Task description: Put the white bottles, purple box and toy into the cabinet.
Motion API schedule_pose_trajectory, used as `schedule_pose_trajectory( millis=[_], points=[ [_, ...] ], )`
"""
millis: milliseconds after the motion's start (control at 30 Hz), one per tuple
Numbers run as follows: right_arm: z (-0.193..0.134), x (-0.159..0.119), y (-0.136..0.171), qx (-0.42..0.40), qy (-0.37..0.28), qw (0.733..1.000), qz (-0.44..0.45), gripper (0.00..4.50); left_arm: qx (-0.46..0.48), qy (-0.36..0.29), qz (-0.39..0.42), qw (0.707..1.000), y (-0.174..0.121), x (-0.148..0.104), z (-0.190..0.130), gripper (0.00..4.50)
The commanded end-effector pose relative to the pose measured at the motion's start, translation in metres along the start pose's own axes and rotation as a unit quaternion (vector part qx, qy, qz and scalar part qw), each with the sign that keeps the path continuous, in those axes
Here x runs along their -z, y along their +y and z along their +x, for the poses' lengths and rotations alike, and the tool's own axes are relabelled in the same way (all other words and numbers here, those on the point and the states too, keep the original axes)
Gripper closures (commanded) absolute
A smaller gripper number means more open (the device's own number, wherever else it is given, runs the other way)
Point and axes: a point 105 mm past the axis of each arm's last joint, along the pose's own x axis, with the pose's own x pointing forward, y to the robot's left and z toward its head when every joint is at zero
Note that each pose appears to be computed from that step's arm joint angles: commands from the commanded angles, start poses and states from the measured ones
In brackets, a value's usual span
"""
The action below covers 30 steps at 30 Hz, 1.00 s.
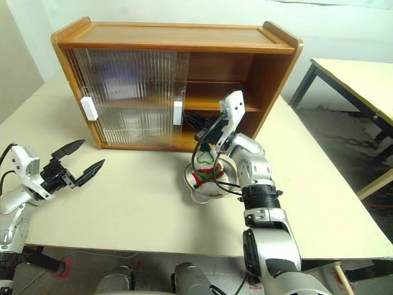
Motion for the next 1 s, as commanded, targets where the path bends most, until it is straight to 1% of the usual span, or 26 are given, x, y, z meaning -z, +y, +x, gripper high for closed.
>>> schedule_pose_trajectory(
  millis=[33,167,233,267,400,433,467,600,633,667,700,733,800,900,1000],
  points=[
    [0.006,-0.006,0.005,-0.019,0.009,1.0,-0.015,4.47,0.0,0.001,0.005,1.0,-0.002,0.0,-0.002,0.0],
    [-0.017,-0.013,-0.012,0.003,0.031,0.999,-0.02,4.47,-0.003,0.002,0.002,1.0,-0.003,0.001,-0.004,0.0],
    [-0.034,-0.017,-0.019,0.003,0.049,0.999,-0.021,4.09,-0.006,0.003,-0.001,1.0,-0.002,0.002,-0.007,0.0],
    [-0.045,-0.018,-0.02,-0.003,0.062,0.998,-0.018,3.82,-0.006,0.005,-0.003,1.0,-0.001,0.004,-0.009,0.0],
    [-0.076,-0.026,-0.018,-0.028,0.109,0.994,-0.004,2.34,-0.007,0.008,-0.006,1.0,0.001,0.006,-0.01,0.0],
    [-0.08,-0.028,-0.015,-0.037,0.118,0.992,0.004,1.96,-0.006,0.007,-0.006,1.0,0.002,0.006,-0.009,0.0],
    [-0.086,-0.03,-0.009,-0.052,0.132,0.99,0.017,1.69,-0.005,0.006,-0.007,1.0,0.002,0.005,-0.008,0.0],
    [-0.1,-0.031,0.01,-0.091,0.178,0.978,0.052,0.12,-0.002,0.003,-0.008,1.0,0.004,0.005,-0.007,0.0],
    [-0.107,-0.029,0.017,-0.105,0.205,0.971,0.061,0.02,0.002,0.002,-0.009,1.0,0.004,0.004,-0.008,0.0],
    [-0.112,-0.027,0.023,-0.114,0.224,0.965,0.069,0.02,0.005,0.002,-0.009,1.0,0.003,0.004,-0.008,0.0],
    [-0.12,-0.019,0.028,-0.114,0.27,0.953,0.083,0.02,0.013,-0.001,-0.012,1.0,0.002,0.003,-0.008,0.0],
    [-0.127,-0.013,0.032,-0.112,0.301,0.942,0.092,0.02,0.018,-0.003,-0.015,1.0,0.001,0.002,-0.009,0.0],
    [-0.124,-0.003,0.036,-0.098,0.315,0.937,0.111,0.02,0.027,-0.009,-0.022,0.999,-0.003,-0.002,-0.009,0.0],
    [-0.12,0.008,0.044,-0.1,0.332,0.93,0.123,0.02,0.04,-0.008,-0.029,0.999,-0.007,-0.004,-0.009,0.0],
    [-0.12,0.015,0.045,-0.092,0.353,0.922,0.129,0.02,0.073,-0.013,-0.067,0.995,-0.016,-0.009,-0.009,0.0]
  ],
)
